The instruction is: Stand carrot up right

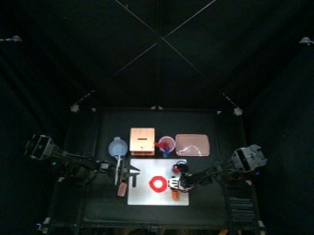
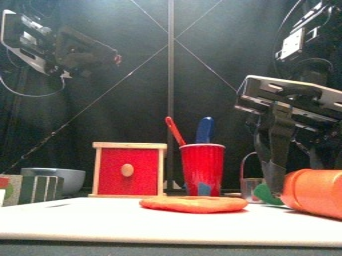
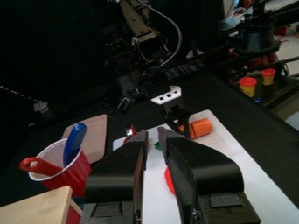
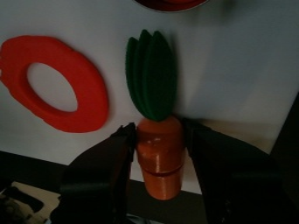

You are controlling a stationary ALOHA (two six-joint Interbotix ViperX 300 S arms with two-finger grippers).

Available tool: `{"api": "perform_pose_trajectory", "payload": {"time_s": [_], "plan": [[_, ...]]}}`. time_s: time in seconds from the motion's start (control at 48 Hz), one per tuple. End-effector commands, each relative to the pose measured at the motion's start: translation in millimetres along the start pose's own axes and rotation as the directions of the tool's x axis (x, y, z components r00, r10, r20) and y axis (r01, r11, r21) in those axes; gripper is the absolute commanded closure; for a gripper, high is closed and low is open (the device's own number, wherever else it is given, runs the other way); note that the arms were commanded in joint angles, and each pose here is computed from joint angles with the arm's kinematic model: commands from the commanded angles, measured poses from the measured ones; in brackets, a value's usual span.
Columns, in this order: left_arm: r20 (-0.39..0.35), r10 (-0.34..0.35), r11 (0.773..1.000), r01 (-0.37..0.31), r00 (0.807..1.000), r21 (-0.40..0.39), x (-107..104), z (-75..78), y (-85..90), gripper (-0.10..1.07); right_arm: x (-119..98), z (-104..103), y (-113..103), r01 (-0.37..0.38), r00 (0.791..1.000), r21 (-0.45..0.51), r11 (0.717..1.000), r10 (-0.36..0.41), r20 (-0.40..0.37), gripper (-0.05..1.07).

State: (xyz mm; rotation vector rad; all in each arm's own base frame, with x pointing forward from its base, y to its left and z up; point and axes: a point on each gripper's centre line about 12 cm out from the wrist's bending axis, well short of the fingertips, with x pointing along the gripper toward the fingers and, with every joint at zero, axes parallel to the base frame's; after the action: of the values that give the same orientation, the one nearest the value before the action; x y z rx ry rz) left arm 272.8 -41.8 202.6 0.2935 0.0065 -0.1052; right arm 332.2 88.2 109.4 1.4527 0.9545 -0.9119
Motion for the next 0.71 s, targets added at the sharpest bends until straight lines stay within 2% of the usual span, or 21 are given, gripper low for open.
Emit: {"api": "perform_pose_trajectory", "payload": {"time_s": [0.0,0.146,0.396,0.562,0.688], "plan": [[0.018,0.008,1.0,-0.008,1.0,0.001,1,4.6,2.1,0.35,-12,-5,13,-0.053,0.998,-0.009,0.999,0.053,-0.016,0.46],[0.017,0.007,1.0,-0.008,1.0,0.001,-1,4.0,2.0,0.35,-23,-9,21,-0.103,0.995,-0.087,0.991,0.103,-0.01,0.46],[0.013,0.006,1.0,-0.006,1.0,0.0,-2,2.5,1.7,0.35,-36,-8,36,-0.168,0.98,-0.287,0.943,0.19,0.052,0.46],[0.021,0.009,1.0,-0.008,1.0,-0.002,0,5.1,2.1,0.35,-41,-5,40,-0.183,0.968,-0.408,0.895,0.237,0.086,0.46],[0.021,0.011,1.0,-0.011,1.0,-0.003,0,5.3,2.7,0.35,-47,-2,46,-0.189,0.951,-0.513,0.837,0.287,0.118,0.46]]}}
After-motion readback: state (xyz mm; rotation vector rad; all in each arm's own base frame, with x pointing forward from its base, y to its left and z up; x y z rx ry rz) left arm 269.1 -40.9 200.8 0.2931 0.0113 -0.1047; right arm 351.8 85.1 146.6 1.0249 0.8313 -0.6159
